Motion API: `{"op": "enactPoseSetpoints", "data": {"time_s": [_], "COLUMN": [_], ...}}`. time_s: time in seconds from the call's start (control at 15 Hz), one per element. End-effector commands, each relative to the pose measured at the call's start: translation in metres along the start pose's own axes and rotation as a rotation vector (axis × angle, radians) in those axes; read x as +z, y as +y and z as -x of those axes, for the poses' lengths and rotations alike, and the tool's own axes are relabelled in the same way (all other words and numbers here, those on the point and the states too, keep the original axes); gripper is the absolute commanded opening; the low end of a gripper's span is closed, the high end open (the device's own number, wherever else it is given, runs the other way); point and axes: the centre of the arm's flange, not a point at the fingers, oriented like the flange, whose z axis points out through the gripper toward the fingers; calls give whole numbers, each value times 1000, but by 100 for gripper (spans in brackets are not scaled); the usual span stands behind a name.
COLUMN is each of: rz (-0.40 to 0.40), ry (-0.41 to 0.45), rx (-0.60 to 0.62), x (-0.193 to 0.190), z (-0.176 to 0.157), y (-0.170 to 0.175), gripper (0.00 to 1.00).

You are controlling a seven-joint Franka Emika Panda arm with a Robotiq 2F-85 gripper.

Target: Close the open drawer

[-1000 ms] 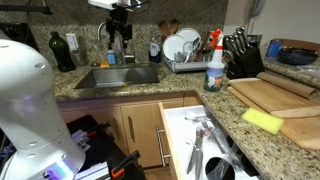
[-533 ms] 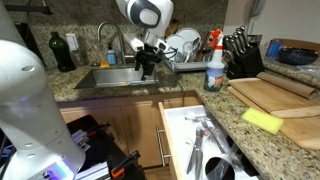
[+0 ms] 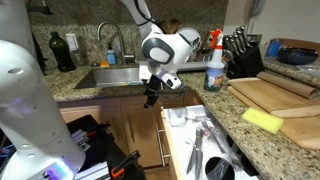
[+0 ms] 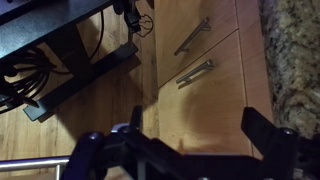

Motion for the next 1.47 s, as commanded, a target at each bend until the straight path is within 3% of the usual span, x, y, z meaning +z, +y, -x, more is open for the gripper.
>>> {"op": "enactPoseSetpoints", "data": {"time_s": [0.0, 0.27, 0.4, 0.53, 1.07, 1.4], "rz": [23, 132, 151, 120, 172, 224], "ry": [-13, -13, 52, 183, 652, 938], "rx": [-1, 186, 235, 206, 139, 171], "x": [8, 50, 62, 67, 55, 49], "z": [-3, -24, -28, -33, -28, -45], "y": [-5, 18, 33, 40, 59, 100], "gripper": [100, 100, 100, 100, 100, 100]}}
